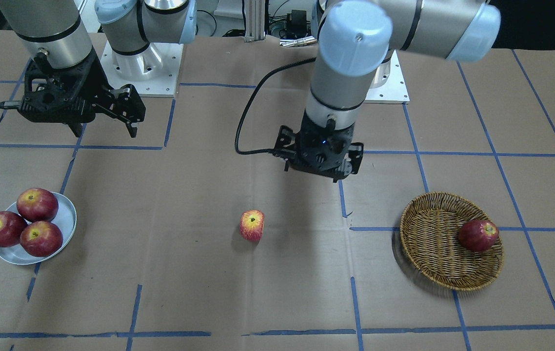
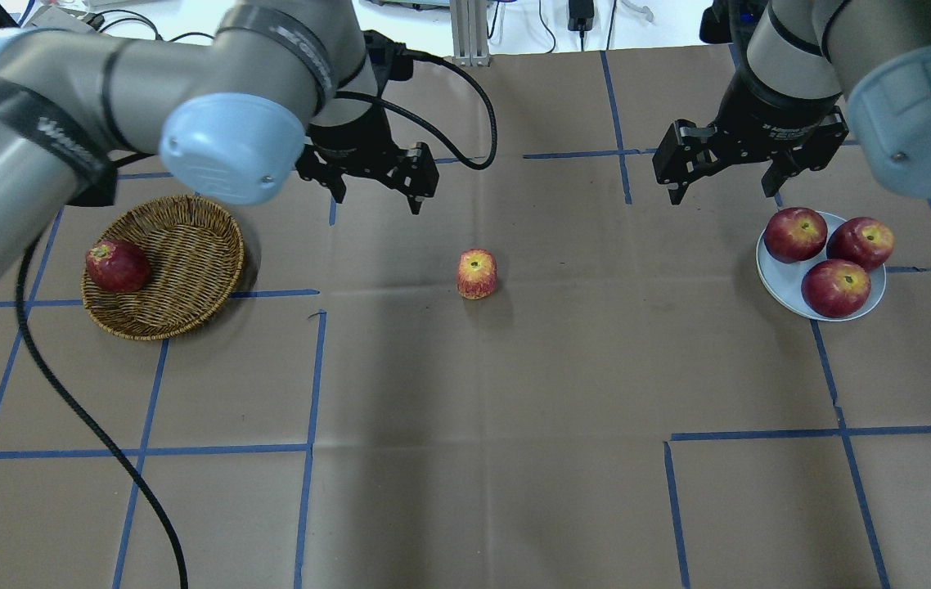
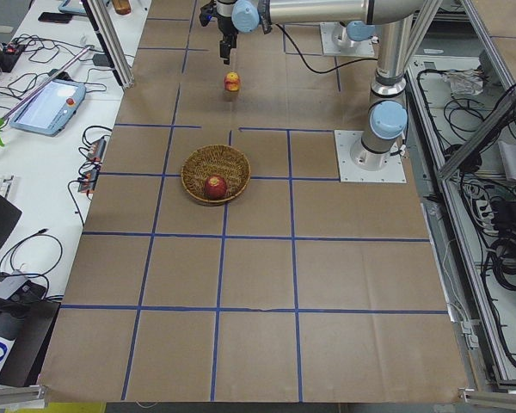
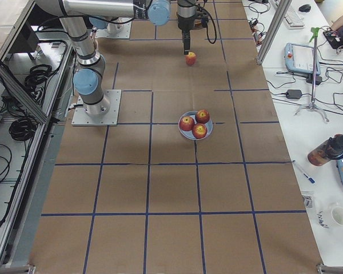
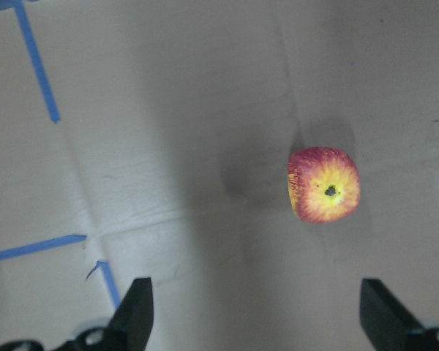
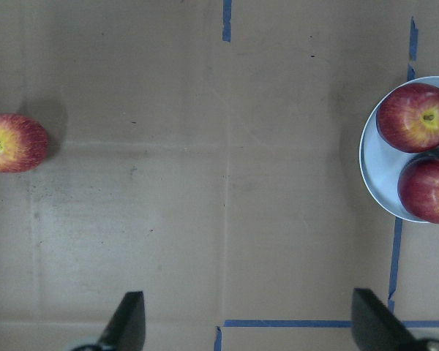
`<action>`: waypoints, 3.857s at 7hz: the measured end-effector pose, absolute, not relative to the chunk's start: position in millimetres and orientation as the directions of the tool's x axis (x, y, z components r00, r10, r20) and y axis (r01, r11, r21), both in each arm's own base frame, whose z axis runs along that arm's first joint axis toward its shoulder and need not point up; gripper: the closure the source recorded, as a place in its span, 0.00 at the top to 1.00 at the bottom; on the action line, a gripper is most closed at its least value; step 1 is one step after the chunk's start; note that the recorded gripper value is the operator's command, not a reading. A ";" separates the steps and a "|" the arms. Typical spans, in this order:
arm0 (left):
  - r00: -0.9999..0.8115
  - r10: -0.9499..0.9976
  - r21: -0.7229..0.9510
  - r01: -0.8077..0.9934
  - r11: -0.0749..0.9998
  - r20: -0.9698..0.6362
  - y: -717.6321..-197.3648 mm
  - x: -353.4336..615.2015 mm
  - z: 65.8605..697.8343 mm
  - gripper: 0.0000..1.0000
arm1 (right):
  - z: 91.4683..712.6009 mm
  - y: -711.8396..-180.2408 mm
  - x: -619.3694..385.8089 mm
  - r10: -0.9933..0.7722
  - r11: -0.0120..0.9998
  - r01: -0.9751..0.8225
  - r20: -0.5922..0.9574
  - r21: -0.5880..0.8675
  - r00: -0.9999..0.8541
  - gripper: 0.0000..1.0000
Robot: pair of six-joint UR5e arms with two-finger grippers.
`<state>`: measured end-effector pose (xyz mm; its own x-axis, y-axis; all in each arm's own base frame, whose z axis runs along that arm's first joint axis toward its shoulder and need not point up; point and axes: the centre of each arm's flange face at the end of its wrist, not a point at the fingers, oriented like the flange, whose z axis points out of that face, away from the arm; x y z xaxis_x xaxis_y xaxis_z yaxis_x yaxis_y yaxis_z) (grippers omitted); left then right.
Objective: Transfer apple from basket to plate
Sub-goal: 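Set the apple on the table and raise the left gripper away, then reach the right gripper to the apple on the table and grasp it, then lift the apple with the right gripper and carry it to the blue plate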
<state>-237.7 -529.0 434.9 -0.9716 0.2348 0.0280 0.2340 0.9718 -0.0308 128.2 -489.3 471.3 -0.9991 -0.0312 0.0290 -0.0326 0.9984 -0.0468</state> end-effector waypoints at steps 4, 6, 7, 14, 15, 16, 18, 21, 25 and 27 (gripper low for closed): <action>-0.994 0.109 -0.036 0.108 0.993 0.025 -508.2 -133.0 484.4 0.99 | 468.1 -496.3 151.0 -0.054 0.996 -0.056 0.025 -0.070 -0.998 1.00; -0.994 0.104 -0.004 0.104 0.995 0.026 -509.8 -130.7 470.0 0.99 | 446.1 -505.4 205.0 -0.056 0.994 -0.058 0.017 -0.096 -0.998 1.00; -0.994 0.107 0.011 0.108 0.994 0.018 -508.3 -129.6 462.4 0.99 | 425.7 -513.3 242.1 -0.046 0.993 -0.047 0.011 -0.107 -0.999 1.00; -0.993 0.116 0.019 0.116 0.993 -0.013 -510.9 -126.3 453.8 0.99 | 230.5 -550.3 381.4 -0.002 0.989 -0.003 0.009 -0.146 -1.000 1.00; -0.993 0.117 0.019 0.117 0.993 -0.013 -511.4 -126.3 453.7 0.99 | 207.2 -547.5 382.1 -0.005 0.991 -0.007 0.014 -0.137 -1.000 0.98; -0.993 0.117 0.020 0.117 0.993 -0.013 -511.6 -126.3 453.5 0.99 | 194.0 -541.8 380.2 -0.008 0.992 -0.010 0.019 -0.125 -1.000 0.83; -0.993 0.116 0.021 0.116 0.993 -0.011 -511.5 -126.6 453.0 0.99 | 184.3 -534.8 377.6 -0.009 0.994 -0.011 0.024 -0.110 -1.000 0.52; -0.992 0.124 0.027 0.124 0.992 -0.011 -508.5 -130.2 453.6 0.99 | 195.7 -537.8 376.5 -0.004 0.992 -0.006 0.015 -0.128 -1.000 0.50; -0.992 0.128 0.033 0.128 0.991 -0.007 -505.0 -131.9 453.3 0.99 | 310.1 -560.2 275.7 0.078 0.980 0.076 0.002 -0.182 -0.997 0.50; -0.991 0.131 0.038 0.131 0.991 -0.001 -502.6 -133.8 450.8 0.99 | 357.3 -573.3 148.9 0.021 0.991 0.014 0.051 -0.132 -0.998 0.50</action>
<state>-133.8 -502.6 450.8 -0.9914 0.1306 -0.0006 0.1305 0.9907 0.0379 148.9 -573.3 357.3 -0.9985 0.0206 0.0508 0.0138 0.9912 -0.1317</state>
